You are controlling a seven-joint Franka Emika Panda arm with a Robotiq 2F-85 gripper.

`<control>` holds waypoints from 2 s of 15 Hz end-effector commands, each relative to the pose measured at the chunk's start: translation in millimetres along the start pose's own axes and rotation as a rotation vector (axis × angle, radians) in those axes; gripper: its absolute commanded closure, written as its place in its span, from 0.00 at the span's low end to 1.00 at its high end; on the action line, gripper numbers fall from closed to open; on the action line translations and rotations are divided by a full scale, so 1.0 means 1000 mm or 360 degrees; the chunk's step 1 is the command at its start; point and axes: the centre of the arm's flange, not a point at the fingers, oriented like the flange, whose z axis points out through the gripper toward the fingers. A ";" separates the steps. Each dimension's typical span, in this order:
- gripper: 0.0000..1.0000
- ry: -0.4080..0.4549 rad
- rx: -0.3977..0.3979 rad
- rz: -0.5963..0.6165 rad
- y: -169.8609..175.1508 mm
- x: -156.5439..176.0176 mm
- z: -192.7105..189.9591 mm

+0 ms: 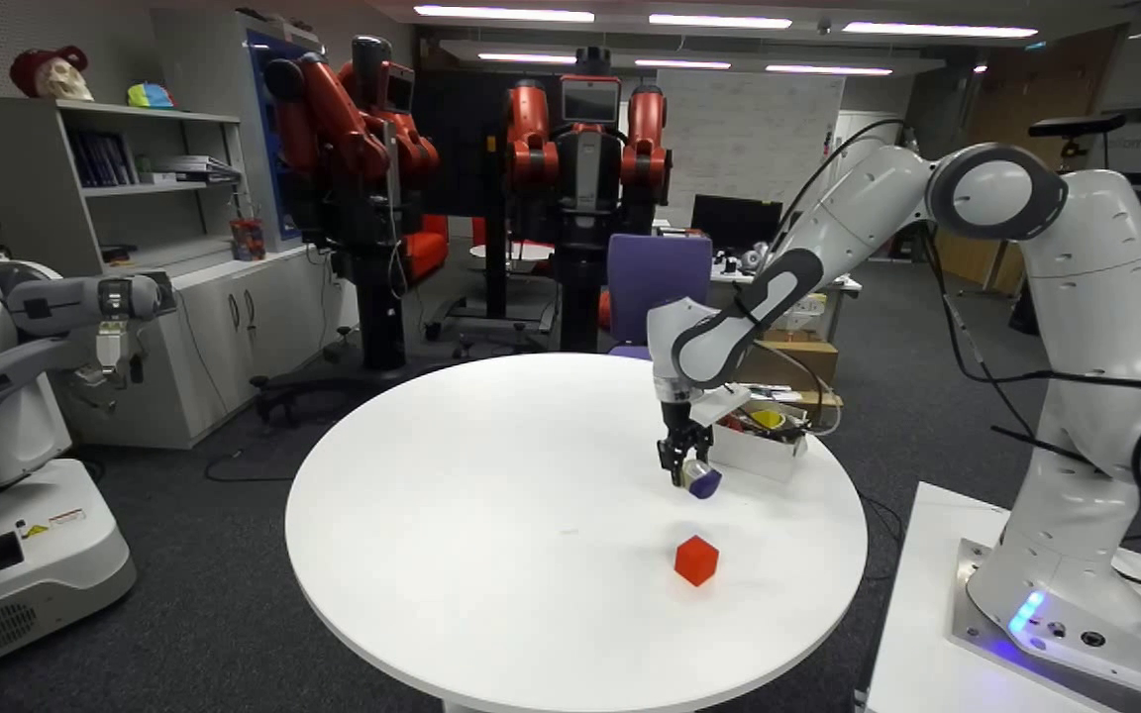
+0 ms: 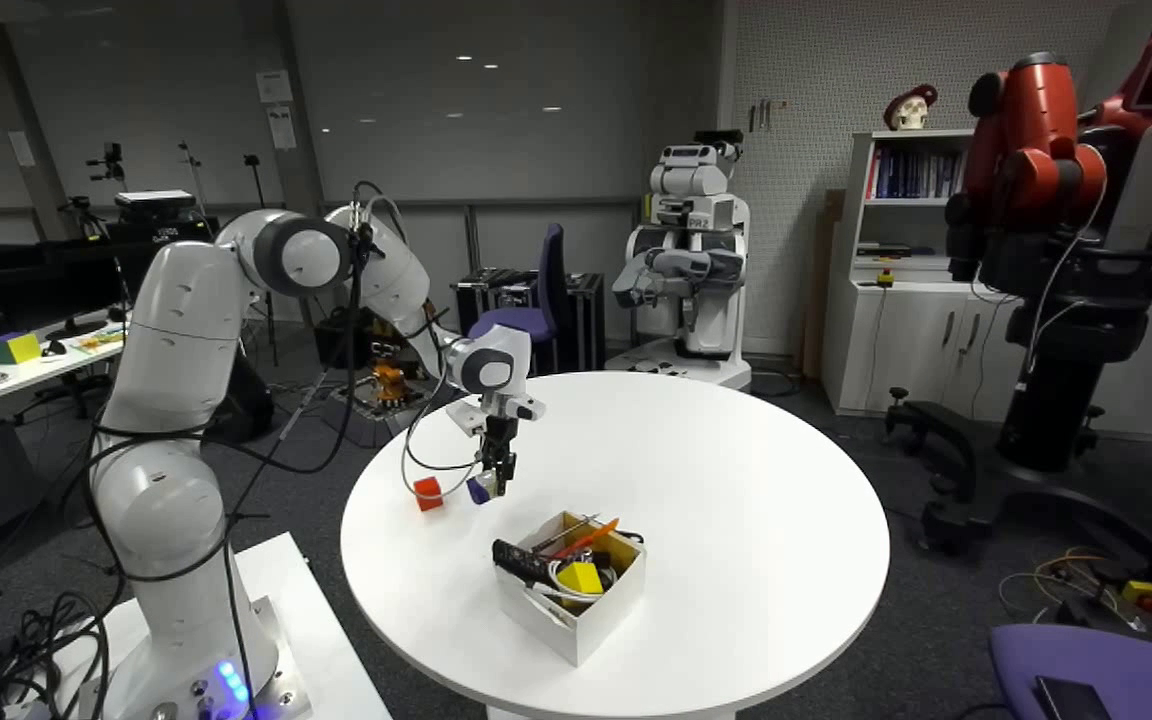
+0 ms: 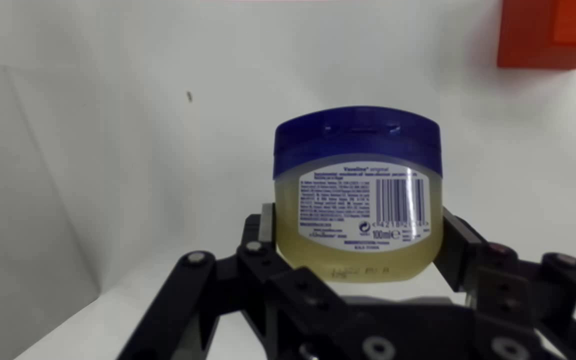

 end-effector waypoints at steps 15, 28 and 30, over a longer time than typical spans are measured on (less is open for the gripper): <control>0.48 0.0182 0.0068 0.0580 0.221 0.025 -0.083; 0.48 0.0135 -0.0048 0.0828 0.303 0.028 -0.063; 0.48 0.0126 -0.0081 0.0896 0.320 0.029 -0.061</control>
